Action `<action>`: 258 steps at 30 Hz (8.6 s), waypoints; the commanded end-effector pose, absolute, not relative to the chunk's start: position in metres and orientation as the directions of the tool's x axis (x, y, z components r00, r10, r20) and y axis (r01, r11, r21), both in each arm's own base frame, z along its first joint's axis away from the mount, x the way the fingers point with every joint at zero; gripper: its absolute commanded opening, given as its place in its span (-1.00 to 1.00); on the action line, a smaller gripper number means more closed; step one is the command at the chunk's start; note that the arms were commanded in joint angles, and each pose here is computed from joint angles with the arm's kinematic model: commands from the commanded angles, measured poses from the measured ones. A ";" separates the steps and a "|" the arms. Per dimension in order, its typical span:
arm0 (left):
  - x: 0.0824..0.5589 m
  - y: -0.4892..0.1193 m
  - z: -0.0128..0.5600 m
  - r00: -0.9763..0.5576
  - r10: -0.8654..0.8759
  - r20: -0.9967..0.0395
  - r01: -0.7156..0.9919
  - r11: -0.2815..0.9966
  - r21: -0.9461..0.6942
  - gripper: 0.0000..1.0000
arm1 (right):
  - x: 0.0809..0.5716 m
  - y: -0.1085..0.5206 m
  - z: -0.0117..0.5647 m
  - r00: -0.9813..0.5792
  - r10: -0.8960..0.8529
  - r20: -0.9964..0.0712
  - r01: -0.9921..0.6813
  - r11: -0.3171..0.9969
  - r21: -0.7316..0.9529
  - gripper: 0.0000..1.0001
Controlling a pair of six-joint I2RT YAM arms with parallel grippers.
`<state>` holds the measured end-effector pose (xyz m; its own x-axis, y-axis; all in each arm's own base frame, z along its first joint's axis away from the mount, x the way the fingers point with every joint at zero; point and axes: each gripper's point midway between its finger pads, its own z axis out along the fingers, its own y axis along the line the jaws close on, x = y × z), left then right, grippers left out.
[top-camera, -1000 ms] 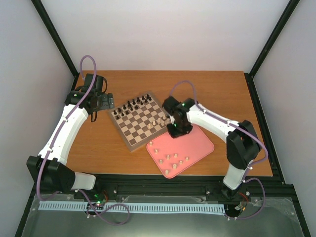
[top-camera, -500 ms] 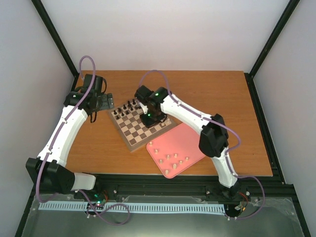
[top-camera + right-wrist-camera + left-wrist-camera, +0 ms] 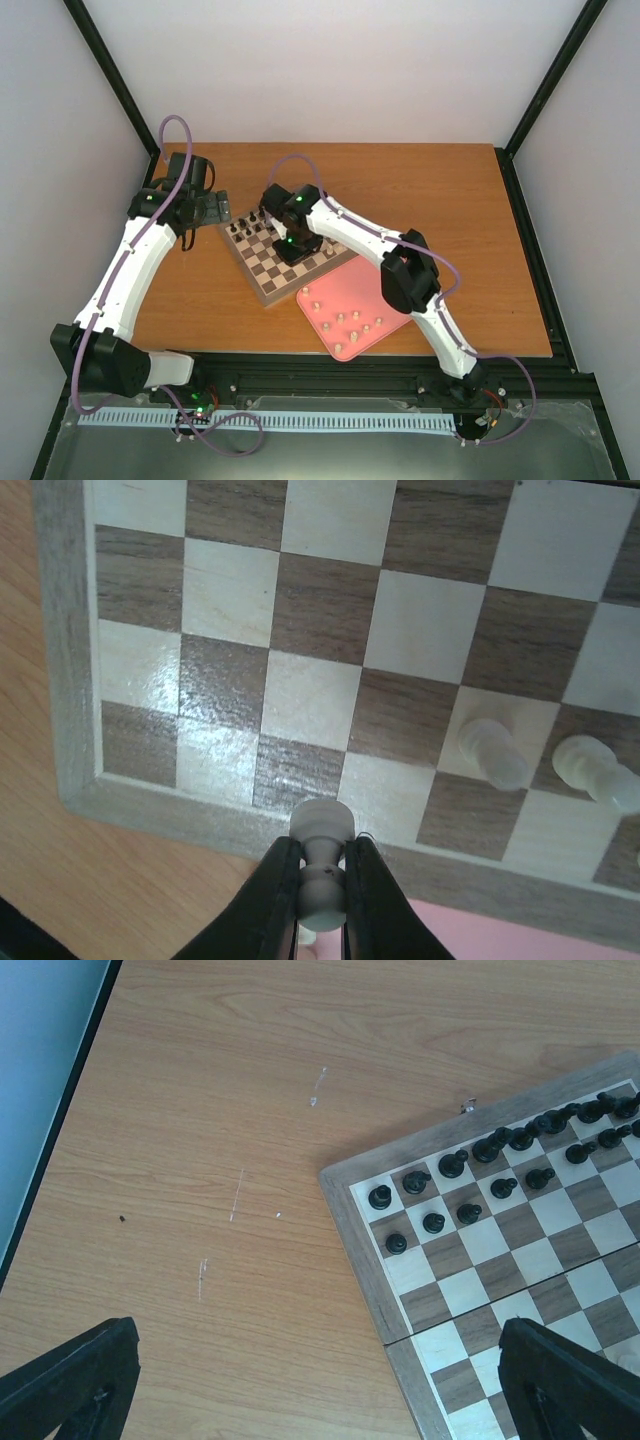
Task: Set up the chess pieces on the board
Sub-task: Place the chess piece on the chessboard, then pick up the chess piece from the storage box, then place the chess piece on the chessboard.
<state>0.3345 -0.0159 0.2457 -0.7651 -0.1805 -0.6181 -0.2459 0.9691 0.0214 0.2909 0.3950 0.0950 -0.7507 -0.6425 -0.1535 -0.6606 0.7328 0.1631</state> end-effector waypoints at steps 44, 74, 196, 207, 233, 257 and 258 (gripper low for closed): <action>0.338 -0.015 0.246 -0.759 -0.174 -0.628 -0.240 0.970 0.021 0.99 | 0.327 0.393 0.046 -0.774 -0.621 -0.125 -0.629 0.777 0.039 -0.84; 0.339 -0.016 0.244 -0.762 -0.174 -0.624 -0.239 0.971 0.021 1.00 | 0.323 0.401 0.084 -0.751 -0.625 -0.212 -0.652 0.753 0.091 -0.48; 0.324 -0.018 0.302 -0.655 -0.212 -0.725 -0.226 0.971 -0.080 0.99 | 0.269 0.416 0.137 -0.725 -0.663 -0.187 -0.689 0.703 0.180 -0.87; 0.314 -0.017 0.299 -0.660 -0.198 -0.725 -0.215 0.974 -0.070 0.99 | 0.267 0.423 0.089 -0.741 -0.664 -0.101 -0.670 0.721 0.178 -0.86; 0.320 -0.019 0.296 -0.668 -0.198 -0.718 -0.209 0.975 -0.074 1.00 | 0.299 0.420 0.052 -0.756 -0.643 -0.119 -0.653 0.753 0.079 -0.85; 0.326 -0.021 0.282 -0.695 -0.190 -0.693 -0.209 0.976 -0.058 0.99 | 0.302 0.421 0.045 -0.748 -0.655 -0.102 -0.663 0.739 0.116 -0.76; 0.326 -0.021 0.282 -0.695 -0.190 -0.693 -0.209 0.976 -0.058 0.99 | 0.302 0.421 0.046 -0.749 -0.655 -0.100 -0.662 0.740 0.116 -0.74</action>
<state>0.3225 -0.0216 0.2815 -0.6988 -0.1939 -0.6886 -0.2120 0.9755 -0.0595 0.3026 0.4224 0.0535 -0.7543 -0.6446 -0.1245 -0.6563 0.7457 0.1153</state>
